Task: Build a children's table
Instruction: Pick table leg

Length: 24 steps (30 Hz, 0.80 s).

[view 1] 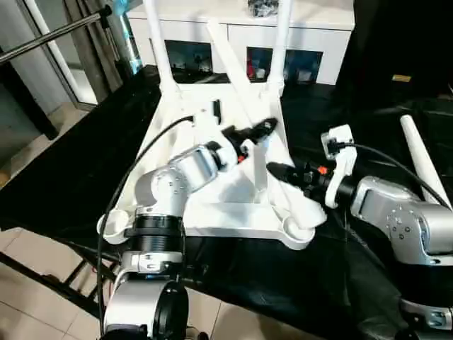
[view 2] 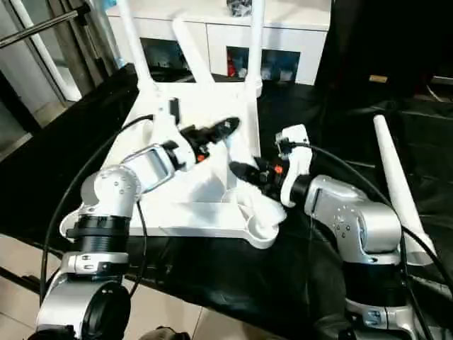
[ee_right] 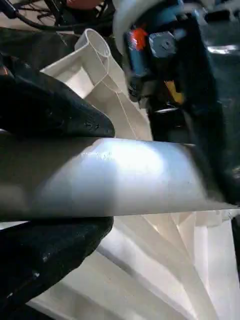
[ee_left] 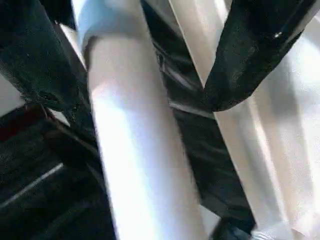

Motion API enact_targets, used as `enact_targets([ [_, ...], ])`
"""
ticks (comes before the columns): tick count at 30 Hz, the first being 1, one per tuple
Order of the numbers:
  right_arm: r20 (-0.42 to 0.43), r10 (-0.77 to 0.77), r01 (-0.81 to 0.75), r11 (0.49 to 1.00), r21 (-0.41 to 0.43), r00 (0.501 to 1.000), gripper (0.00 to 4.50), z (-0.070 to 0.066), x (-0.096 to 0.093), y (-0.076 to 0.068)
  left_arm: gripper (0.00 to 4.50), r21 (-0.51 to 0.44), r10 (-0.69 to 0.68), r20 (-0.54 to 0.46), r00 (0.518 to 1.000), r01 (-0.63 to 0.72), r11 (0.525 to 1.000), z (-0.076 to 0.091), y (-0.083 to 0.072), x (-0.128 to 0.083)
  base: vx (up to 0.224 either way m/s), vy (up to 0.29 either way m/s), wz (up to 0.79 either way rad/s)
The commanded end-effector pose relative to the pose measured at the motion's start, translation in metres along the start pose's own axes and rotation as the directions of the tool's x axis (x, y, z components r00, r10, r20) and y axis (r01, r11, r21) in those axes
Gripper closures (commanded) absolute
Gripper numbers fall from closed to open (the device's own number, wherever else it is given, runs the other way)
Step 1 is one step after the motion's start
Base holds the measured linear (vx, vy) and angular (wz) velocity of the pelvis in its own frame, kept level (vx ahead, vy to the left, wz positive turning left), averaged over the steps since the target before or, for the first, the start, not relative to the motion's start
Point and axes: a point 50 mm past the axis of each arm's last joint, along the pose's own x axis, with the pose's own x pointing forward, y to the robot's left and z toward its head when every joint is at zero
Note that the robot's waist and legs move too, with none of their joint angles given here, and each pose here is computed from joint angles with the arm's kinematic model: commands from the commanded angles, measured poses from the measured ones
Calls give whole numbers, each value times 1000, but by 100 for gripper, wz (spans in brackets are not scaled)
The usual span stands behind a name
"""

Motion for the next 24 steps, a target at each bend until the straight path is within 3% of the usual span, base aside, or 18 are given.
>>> enact_targets([
  [1, 32, 28, -26, 998, -50, 999, 267, 11, 6, 9, 36, -41, -42, -21, 999, 41, 998, -14, -14, 7, 0, 0, 0],
  [12, 31, 52, -49, 996, -76, 998, 267, 11, 8, 13, 128, -80, -32, 92, 995, 39, 996, 4, -4, 1, 0, 0, 0],
  [15, 27, 57, -55, 995, -84, 998, 267, 11, 8, 13, 135, -85, -46, 96, 994, 54, 995, 5, -5, 0, 0, 0, 0],
  [18, 23, 65, -63, 994, -90, 998, 267, 10, 8, 13, 173, -87, -79, 92, 993, 87, 992, 3, -8, 1, 0, 0, 0],
  [20, 20, 80, -77, 993, -91, 997, 197, 11, 7, 13, 175, -90, -111, 88, 990, 118, 989, 1, -10, 1, 0, 0, 0],
  [23, 18, 89, -87, 992, -90, 996, 188, 12, 5, 12, 215, -97, -123, 90, 988, 131, 987, 2, -10, 1, 0, 0, 0],
  [24, 17, 89, -88, 992, -90, 996, 164, 12, 4, 12, 218, -98, -125, 90, 988, 134, 986, 2, -10, 1, 0, 0, 0],
])
